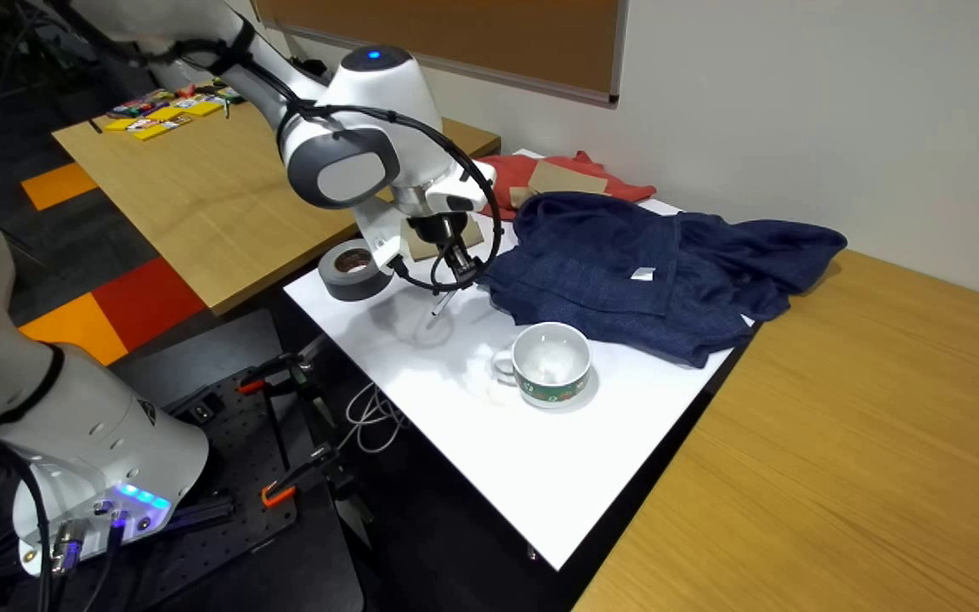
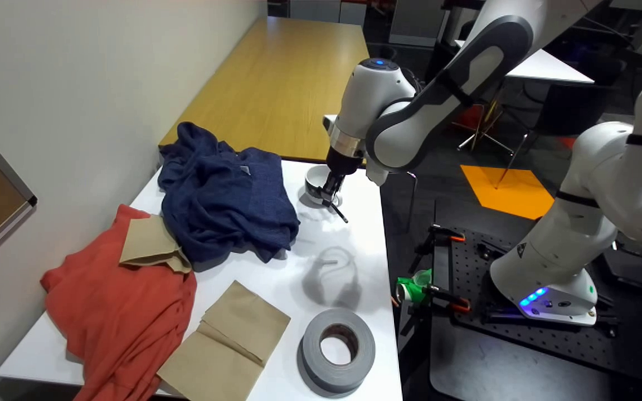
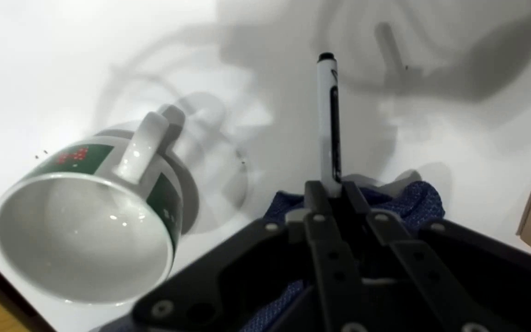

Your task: Remove the marker from the mug cup and place it on the table

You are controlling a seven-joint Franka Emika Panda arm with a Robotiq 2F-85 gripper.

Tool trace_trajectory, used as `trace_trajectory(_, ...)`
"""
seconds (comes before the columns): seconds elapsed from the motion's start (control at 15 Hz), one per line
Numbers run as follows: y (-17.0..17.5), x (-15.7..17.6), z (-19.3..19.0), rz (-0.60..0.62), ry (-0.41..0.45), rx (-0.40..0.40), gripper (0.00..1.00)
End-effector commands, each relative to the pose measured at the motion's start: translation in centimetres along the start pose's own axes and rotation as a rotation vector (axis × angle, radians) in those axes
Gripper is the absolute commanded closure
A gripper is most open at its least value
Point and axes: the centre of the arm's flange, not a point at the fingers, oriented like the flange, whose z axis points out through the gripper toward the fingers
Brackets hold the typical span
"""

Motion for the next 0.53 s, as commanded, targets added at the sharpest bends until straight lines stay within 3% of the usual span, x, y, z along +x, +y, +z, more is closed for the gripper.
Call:
trace_trajectory(0.0,1.5,0.4,3.2,-0.051,-0.088,-0.041,0.97)
trace_trajectory(0.47,2.2,-0.3,7.2,-0.101,-0.170,-0.068,0.97)
